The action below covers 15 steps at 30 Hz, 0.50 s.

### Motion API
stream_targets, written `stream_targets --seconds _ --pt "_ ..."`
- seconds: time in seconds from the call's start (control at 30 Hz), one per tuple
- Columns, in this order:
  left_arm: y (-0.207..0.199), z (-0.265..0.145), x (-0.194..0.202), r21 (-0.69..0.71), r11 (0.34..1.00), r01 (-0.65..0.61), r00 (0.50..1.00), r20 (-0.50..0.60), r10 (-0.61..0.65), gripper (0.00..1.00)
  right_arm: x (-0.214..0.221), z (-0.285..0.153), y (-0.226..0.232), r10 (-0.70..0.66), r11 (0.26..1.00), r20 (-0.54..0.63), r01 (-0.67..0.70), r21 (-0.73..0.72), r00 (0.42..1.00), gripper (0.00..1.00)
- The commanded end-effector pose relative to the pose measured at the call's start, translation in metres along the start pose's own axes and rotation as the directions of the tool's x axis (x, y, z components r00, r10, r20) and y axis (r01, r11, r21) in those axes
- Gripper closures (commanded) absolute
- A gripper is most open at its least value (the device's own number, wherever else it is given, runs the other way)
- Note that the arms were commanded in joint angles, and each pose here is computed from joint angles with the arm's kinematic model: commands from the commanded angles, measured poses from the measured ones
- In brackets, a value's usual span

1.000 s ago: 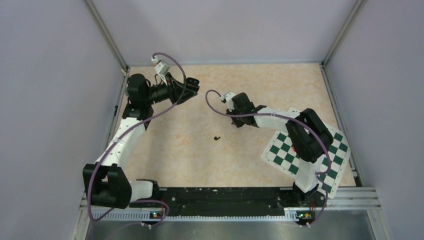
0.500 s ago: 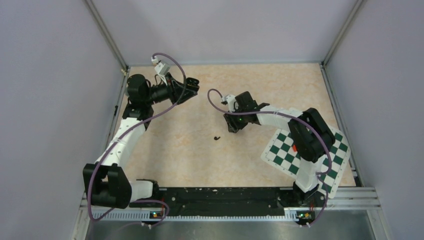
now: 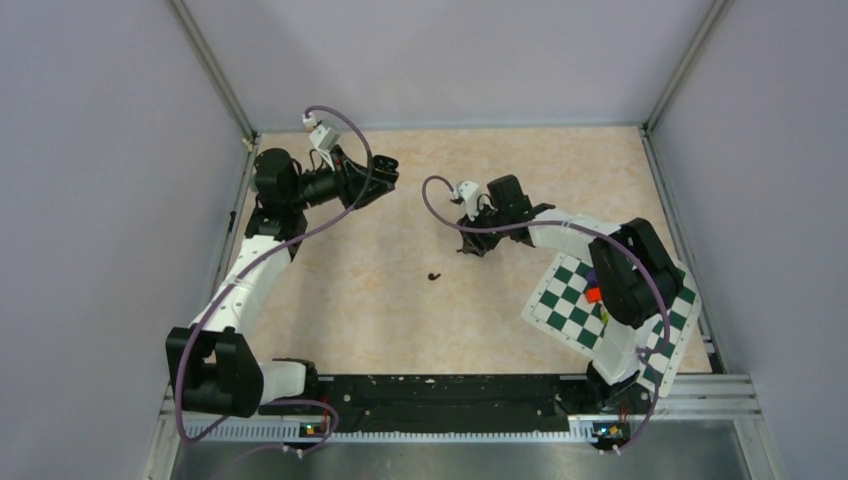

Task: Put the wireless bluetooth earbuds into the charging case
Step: Adjust the right earbud at the center of the board.

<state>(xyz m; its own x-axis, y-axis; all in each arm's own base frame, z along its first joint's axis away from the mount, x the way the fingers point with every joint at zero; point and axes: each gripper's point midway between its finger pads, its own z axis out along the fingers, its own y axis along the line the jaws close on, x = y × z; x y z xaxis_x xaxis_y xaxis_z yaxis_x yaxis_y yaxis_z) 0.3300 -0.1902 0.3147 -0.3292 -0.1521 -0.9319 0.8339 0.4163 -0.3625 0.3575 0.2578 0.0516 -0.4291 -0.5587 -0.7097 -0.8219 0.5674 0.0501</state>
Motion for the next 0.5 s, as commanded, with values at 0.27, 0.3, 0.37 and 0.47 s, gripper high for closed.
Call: stream_targets --seconds 0.27,0.3,0.37,0.47 --pt "-0.006 -0.003 -0.012 0.014 0.999 -0.052 0.998 0.032 0.051 1.00 -0.003 0.010 0.022 -0.058 0.985 0.022 0.061 -0.159 0.998 0.54" --pt "-0.007 -0.003 -0.013 0.015 0.999 -0.053 0.998 0.033 0.052 1.00 -0.002 0.012 0.021 -0.045 0.987 0.012 0.046 -0.156 0.999 0.55" --pt "-0.008 -0.003 -0.013 0.014 0.998 -0.056 0.998 0.035 0.056 1.00 0.001 0.016 0.019 -0.022 0.989 -0.011 0.020 -0.148 1.000 0.56" --pt "-0.008 -0.003 -0.014 0.014 0.998 -0.057 0.998 0.035 0.057 1.00 0.004 0.021 0.014 0.009 0.992 -0.036 -0.013 -0.125 0.999 0.59"
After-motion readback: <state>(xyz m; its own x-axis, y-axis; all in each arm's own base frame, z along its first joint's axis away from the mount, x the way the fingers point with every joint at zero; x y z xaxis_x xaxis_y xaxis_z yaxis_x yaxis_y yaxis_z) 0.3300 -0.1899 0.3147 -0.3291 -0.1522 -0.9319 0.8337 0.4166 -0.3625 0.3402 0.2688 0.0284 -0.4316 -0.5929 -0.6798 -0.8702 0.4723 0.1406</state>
